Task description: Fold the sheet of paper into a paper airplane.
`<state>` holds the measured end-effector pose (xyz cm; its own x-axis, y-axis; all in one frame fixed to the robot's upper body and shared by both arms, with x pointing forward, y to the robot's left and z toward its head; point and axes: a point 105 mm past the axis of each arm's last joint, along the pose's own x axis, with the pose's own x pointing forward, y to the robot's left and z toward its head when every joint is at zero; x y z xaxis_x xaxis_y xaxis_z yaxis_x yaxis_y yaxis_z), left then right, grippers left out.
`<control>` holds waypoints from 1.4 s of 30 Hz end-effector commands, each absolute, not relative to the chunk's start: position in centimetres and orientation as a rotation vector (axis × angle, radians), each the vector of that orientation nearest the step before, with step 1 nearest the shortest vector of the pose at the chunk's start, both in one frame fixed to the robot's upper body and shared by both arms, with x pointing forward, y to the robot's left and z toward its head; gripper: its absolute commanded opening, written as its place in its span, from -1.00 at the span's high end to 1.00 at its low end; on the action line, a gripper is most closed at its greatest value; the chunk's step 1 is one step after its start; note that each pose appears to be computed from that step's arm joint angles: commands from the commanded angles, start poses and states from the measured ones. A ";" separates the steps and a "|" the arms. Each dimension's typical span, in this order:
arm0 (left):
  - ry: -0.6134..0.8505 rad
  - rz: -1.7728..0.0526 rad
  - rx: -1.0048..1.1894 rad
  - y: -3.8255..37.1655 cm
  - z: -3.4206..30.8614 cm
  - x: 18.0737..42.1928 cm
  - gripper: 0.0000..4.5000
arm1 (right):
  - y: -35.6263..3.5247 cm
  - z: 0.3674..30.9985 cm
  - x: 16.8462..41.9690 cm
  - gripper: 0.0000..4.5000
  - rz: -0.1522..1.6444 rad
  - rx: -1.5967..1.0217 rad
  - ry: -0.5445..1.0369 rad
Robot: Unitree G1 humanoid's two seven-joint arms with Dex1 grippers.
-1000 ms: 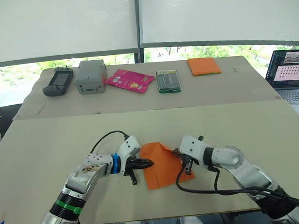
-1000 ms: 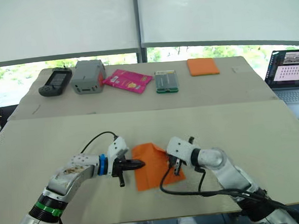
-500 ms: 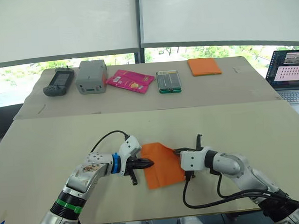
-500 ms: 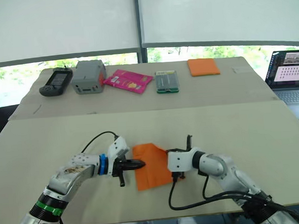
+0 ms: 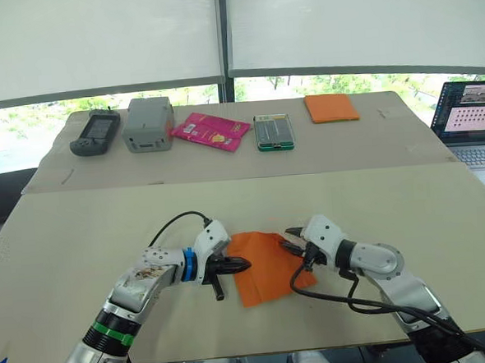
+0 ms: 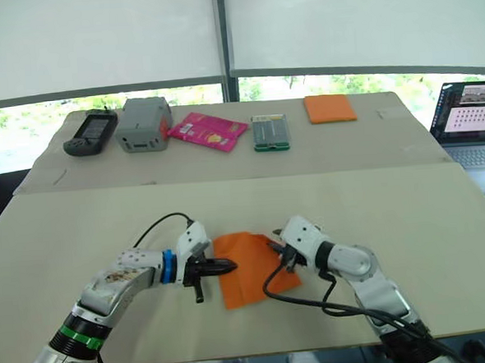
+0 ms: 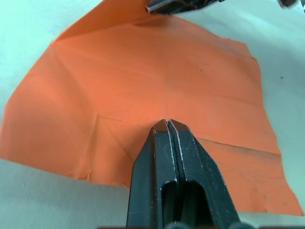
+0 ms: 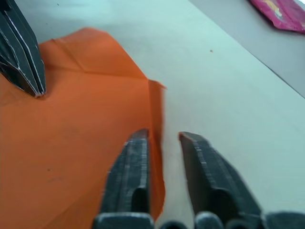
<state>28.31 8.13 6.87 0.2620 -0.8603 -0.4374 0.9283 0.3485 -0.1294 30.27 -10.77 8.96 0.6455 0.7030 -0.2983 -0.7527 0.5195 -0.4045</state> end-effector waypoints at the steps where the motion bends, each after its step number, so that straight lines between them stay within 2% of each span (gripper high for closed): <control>1: 0.519 -1.214 0.173 8.3 6.0 28.0 1.00 | -10.7 10.3 30.3 -0.17 0.878 -0.517 0.071; 5: 0.518 -1.214 0.173 8.2 6.0 28.1 1.00 | -10.6 10.3 30.3 -0.17 0.883 -0.512 0.075; 9: 0.519 -1.213 0.175 8.3 6.0 28.1 1.00 | -10.6 10.3 29.9 0.35 0.901 -0.544 0.058; 13: 0.518 -1.211 0.179 8.4 6.1 28.3 1.00 | -10.6 10.1 29.5 0.98 0.915 -0.638 0.012; 21: 0.484 -1.224 0.127 7.7 7.5 28.9 1.00 | -10.1 8.2 29.0 0.99 0.964 -0.924 -0.106; 33: 0.349 -1.203 0.078 5.8 11.6 32.0 1.00 | -10.8 6.1 29.2 0.99 0.981 -1.040 -0.085; 36: 0.351 -1.219 0.122 4.4 11.2 32.2 1.00 | -10.7 6.0 29.2 0.99 0.982 -1.046 -0.082; 42: 0.445 -1.211 0.231 3.0 7.8 32.0 1.00 | -10.5 5.9 29.1 0.99 0.990 -1.065 -0.082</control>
<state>31.84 3.03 7.66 0.2729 -0.8577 -0.4357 0.9311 0.3494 -0.1046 29.32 -10.23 7.12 0.5986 0.7306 -0.3286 -0.6110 0.1512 -0.7771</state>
